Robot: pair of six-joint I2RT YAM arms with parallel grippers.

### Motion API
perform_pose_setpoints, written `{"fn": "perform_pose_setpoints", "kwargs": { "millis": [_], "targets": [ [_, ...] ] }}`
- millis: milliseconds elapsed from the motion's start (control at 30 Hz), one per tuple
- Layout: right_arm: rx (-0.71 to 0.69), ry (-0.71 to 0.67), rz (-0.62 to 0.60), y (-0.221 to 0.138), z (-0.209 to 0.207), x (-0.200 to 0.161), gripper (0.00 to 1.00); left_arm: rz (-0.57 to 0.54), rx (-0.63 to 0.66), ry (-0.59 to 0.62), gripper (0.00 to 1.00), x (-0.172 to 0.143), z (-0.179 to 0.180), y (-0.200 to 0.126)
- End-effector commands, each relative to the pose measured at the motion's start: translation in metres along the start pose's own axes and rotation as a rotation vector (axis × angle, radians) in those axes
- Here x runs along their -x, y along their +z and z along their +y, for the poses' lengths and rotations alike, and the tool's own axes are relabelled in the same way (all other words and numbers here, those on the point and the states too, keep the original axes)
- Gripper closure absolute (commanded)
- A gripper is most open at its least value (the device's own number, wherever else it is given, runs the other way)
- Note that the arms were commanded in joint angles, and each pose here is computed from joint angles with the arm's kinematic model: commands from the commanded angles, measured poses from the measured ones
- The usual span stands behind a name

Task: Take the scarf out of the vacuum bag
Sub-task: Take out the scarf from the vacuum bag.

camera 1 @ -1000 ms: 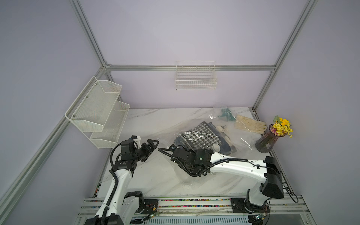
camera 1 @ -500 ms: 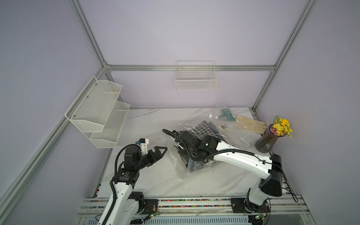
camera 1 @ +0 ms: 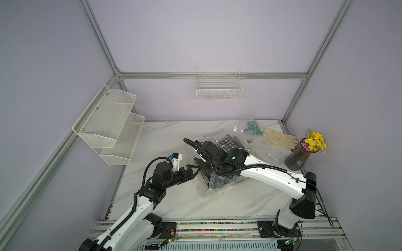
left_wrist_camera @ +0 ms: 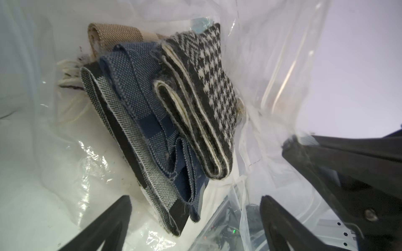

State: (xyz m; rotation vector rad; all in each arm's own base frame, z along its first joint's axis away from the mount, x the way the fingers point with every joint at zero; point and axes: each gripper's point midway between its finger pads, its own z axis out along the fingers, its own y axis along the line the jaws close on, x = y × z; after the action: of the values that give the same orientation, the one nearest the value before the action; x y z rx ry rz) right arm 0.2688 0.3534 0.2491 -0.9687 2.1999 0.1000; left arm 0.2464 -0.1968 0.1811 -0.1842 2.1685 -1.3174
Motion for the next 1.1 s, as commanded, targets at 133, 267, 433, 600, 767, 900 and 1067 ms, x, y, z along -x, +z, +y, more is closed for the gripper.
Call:
{"fn": "perform_pose_setpoints", "kwargs": {
  "millis": [133, 267, 433, 600, 767, 900, 1067],
  "targets": [
    [-0.046, 0.081, -0.02, -0.021, -0.025, -0.001, 1.0, -0.099, -0.131, 0.092, 0.06, 0.027, -0.044, 0.023],
    [-0.062, 0.088, 0.003, -0.021, -0.028, -0.008, 1.0, -0.094, -0.154, 0.103, 0.06, 0.03, -0.053, 0.035],
    [-0.093, 0.1, 0.032, -0.02, -0.036, -0.018, 1.0, -0.074, -0.184, 0.107, 0.06, 0.029, -0.061, 0.049],
    [-0.109, 0.114, 0.045, -0.023, -0.041, -0.026, 1.0, -0.048, -0.174, 0.102, 0.06, 0.025, -0.059, 0.06],
    [-0.121, 0.133, 0.044, -0.027, -0.046, -0.027, 1.0, -0.032, -0.153, 0.085, 0.06, 0.018, -0.049, 0.065],
    [-0.118, 0.137, 0.041, -0.028, -0.046, -0.027, 1.0, -0.024, -0.138, 0.077, 0.06, 0.015, -0.043, 0.069],
    [-0.119, 0.148, 0.031, -0.029, -0.047, -0.024, 1.0, -0.003, -0.11, 0.073, 0.06, 0.011, -0.036, 0.075]
  ]
}}
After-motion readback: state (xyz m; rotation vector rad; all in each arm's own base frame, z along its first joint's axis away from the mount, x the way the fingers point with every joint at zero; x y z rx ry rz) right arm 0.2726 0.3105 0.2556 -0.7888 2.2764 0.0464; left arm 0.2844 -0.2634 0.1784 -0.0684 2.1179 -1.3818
